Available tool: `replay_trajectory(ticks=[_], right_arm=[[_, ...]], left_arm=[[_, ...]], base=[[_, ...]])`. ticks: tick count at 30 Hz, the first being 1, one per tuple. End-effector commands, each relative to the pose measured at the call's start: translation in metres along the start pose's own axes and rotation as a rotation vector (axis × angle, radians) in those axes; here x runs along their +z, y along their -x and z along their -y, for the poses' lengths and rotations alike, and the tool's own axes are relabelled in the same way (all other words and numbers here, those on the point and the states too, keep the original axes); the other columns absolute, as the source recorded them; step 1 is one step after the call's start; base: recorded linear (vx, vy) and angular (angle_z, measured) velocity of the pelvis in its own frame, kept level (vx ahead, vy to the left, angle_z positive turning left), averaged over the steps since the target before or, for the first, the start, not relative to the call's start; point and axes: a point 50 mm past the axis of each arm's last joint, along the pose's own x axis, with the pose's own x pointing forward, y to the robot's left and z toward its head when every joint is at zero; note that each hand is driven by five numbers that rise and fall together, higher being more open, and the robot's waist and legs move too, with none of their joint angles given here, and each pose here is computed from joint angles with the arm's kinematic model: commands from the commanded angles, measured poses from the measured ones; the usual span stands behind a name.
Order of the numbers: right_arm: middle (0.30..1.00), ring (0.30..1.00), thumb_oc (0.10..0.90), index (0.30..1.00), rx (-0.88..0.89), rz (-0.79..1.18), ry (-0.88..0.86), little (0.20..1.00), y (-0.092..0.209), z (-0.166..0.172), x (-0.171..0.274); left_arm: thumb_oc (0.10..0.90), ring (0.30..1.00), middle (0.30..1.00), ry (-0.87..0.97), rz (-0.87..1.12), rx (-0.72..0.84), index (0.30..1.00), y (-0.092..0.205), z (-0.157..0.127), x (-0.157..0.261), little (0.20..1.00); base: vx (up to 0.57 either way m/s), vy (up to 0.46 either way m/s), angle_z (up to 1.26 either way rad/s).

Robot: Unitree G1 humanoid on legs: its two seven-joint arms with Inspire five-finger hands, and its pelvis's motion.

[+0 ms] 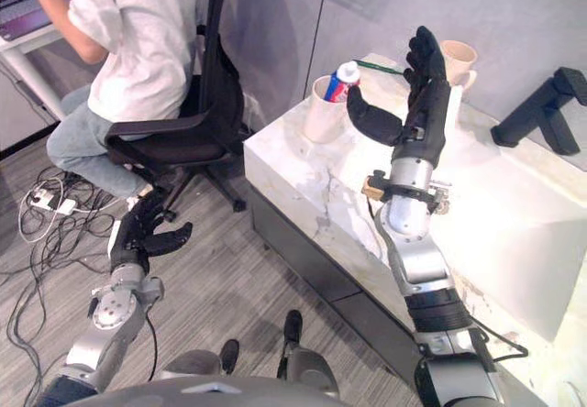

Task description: Organize the bathroom.

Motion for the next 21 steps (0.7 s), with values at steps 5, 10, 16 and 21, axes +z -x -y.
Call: replay_trajectory(ticks=[5,10,16,21], right_arm=[[0.900,0.900,0.800,0.900,-0.051,0.374,-0.144,0.900,0.000,0.020,0.068],[0.900,0.900,0.800,0.900,-0.229,0.545,-0.131,0.900,-0.001,0.050,0.096],[0.900,0.900,0.800,0.900,-0.622,0.594,-0.083,0.900,0.004,0.114,0.096],[0.900,0.900,0.800,0.900,-0.855,0.484,-0.071,0.900,0.022,0.155,0.067]], left_arm=[[0.800,0.900,0.900,-0.040,0.223,0.293,0.900,-0.019,-0.025,0.024,0.900],[0.800,0.900,0.900,-0.049,0.180,0.455,0.900,-0.025,-0.051,0.011,0.900],[0.800,0.900,0.900,0.172,0.024,0.764,0.900,-0.016,-0.102,-0.030,0.900],[0.800,0.900,0.900,0.186,-0.019,0.951,0.900,-0.004,-0.129,-0.041,0.900]], base=[[-0.20,0.098,-0.26],[-0.18,0.041,-0.35],[-0.14,-0.007,-0.29],[-0.12,-0.055,-0.87]])
